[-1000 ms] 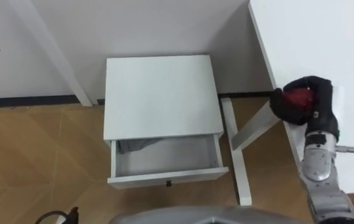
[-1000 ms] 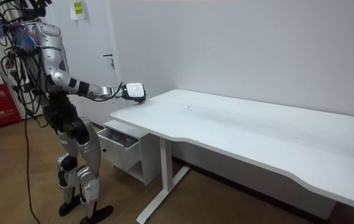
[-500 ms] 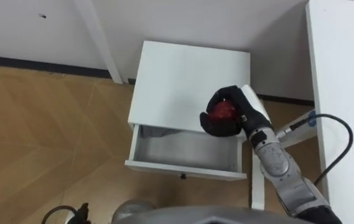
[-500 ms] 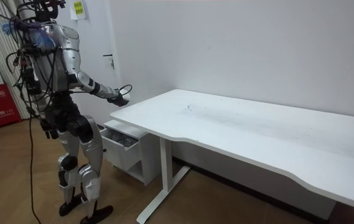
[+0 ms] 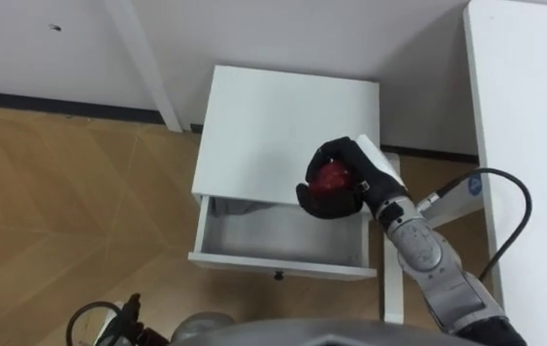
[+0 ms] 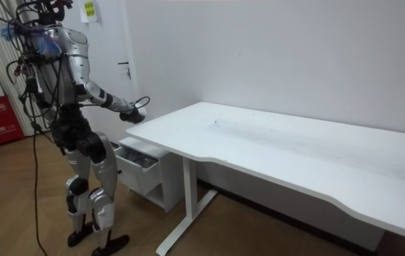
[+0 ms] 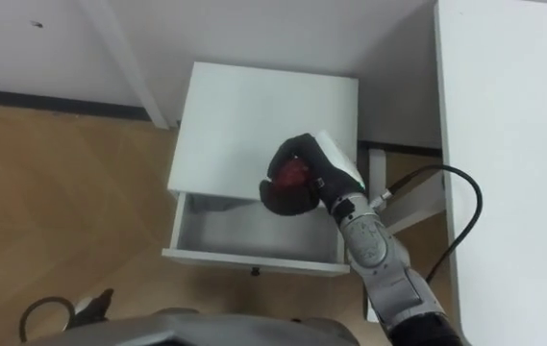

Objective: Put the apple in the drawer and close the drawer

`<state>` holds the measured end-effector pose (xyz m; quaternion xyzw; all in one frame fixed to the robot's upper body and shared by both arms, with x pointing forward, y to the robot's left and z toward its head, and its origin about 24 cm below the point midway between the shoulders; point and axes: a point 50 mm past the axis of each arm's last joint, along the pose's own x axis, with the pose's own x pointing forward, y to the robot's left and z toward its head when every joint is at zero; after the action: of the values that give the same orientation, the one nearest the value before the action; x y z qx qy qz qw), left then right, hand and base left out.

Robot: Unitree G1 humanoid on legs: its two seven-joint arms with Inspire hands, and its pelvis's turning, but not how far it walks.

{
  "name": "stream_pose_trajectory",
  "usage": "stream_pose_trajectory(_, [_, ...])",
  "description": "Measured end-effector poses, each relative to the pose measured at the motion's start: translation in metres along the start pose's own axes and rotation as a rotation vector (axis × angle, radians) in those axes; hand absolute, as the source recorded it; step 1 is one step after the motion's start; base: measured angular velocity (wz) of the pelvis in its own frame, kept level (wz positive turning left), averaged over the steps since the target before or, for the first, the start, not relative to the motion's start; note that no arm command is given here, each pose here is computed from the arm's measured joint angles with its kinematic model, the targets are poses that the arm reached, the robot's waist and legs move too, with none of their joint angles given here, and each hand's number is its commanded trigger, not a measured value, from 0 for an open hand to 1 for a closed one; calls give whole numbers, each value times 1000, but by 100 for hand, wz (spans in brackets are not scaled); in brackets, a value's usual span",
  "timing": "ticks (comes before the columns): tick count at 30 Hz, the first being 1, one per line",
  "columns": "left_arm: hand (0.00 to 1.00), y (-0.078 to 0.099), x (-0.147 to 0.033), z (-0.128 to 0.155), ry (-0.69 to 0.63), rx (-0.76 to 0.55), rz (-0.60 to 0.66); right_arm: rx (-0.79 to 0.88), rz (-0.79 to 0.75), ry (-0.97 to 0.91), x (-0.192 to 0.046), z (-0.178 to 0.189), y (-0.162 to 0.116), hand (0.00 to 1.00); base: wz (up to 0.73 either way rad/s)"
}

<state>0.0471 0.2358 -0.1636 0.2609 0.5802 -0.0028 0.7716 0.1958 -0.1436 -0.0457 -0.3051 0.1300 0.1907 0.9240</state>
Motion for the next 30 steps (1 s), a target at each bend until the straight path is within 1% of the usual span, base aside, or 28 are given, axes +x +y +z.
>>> stream_pose_trajectory(6, [0,0,0,2,-4,-2,-1,-7,25,0,0,0,1,0,0])
stream_pose_trajectory(23, [0,0,1,5,-8,-29,-5,-6,34,10,-1,-2,3,0,0])
stream_pose_trajectory(30, [0,0,1,3,1,-48,-1,12,46,70,-2,-13,7,0,0])
